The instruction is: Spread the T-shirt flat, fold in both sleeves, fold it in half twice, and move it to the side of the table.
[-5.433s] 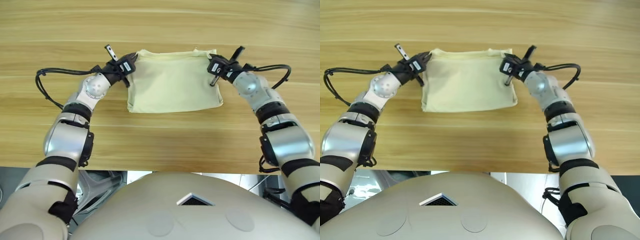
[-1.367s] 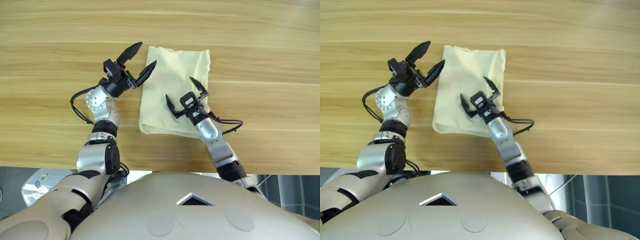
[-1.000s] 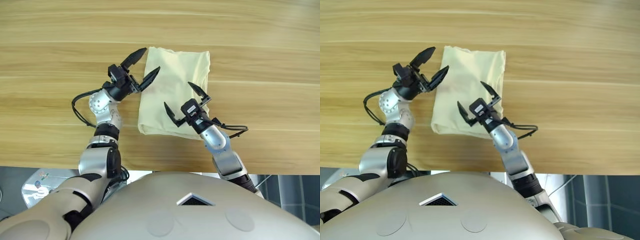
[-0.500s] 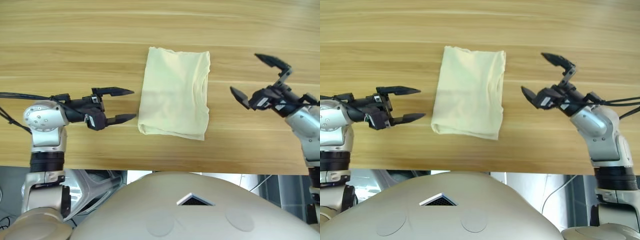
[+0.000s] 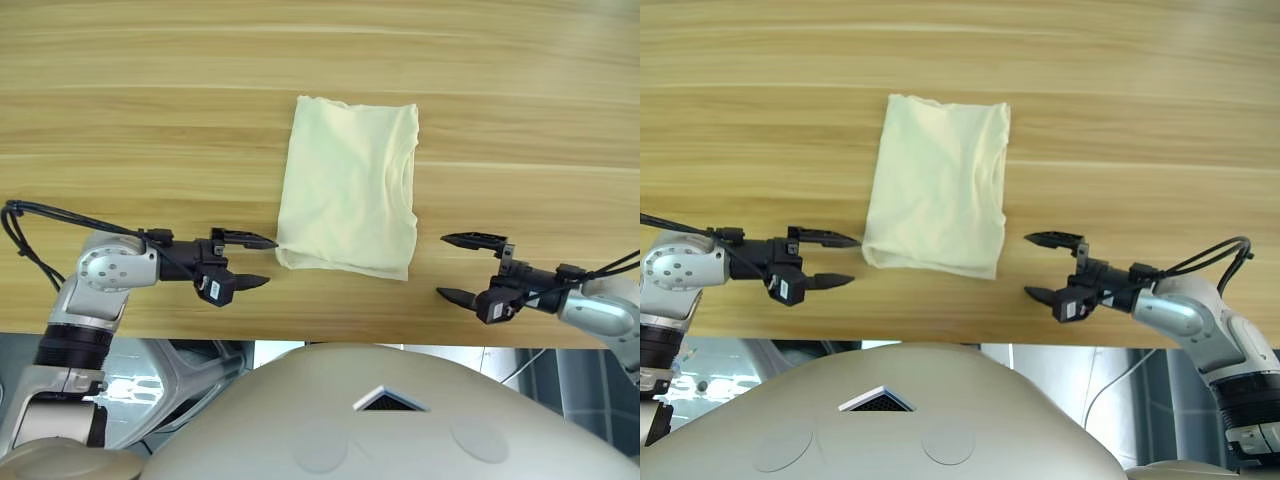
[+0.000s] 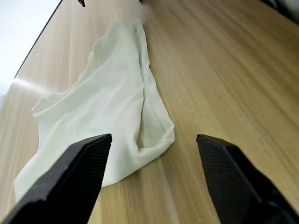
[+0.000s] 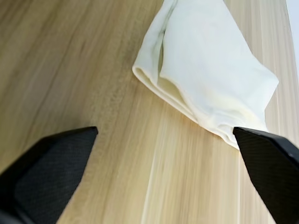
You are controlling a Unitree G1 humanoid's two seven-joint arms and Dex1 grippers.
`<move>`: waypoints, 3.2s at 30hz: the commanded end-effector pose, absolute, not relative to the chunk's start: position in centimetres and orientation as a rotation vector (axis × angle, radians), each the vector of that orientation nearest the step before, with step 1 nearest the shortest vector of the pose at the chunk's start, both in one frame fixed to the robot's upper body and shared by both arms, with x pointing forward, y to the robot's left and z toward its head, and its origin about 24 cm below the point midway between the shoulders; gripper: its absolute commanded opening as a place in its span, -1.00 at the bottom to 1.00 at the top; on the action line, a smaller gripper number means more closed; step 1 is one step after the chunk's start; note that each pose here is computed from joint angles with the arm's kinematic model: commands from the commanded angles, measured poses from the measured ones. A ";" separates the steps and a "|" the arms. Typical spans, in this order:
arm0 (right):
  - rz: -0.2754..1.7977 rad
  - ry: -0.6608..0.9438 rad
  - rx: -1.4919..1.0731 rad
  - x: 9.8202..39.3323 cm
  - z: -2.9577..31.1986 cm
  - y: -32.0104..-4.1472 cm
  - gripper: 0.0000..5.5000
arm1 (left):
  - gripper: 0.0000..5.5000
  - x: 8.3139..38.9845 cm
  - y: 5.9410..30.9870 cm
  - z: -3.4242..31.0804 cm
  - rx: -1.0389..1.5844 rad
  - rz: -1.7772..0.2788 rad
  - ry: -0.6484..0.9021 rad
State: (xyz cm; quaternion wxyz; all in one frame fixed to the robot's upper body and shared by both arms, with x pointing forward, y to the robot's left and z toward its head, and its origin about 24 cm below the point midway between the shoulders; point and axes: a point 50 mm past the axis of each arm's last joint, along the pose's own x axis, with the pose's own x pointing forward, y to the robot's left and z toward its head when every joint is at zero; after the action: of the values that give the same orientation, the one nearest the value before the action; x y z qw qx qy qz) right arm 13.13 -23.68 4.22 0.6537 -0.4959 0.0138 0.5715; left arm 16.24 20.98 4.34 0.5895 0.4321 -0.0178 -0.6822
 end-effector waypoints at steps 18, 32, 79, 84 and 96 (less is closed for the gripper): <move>1.345 0.034 -1.085 13.8 2.5 -20.4 0.95 | 0.23 17.4 18.3 1.9 1.033 -1.615 -0.056; 1.406 0.038 -1.050 13.3 1.3 -19.0 0.42 | 0.23 17.2 19.4 -1.2 1.128 -1.617 0.029; 1.350 0.054 -1.047 14.3 0.5 -18.9 -0.99 | -0.29 16.1 19.8 1.1 0.976 -1.572 -0.005; 1.346 0.056 -1.045 14.3 0.6 -19.0 -0.99 | -0.29 17.0 22.0 0.9 1.067 -1.491 0.086; 1.340 0.058 -1.046 14.4 0.6 -19.1 -0.99 | -0.29 17.2 23.1 -0.2 1.083 -1.456 0.137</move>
State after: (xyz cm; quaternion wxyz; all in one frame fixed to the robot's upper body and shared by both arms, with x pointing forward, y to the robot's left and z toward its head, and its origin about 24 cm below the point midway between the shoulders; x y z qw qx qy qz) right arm 14.53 -18.56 0.98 0.6675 -0.4546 0.0041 0.5897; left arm 18.31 22.83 1.55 0.6404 0.4684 0.0097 -0.6085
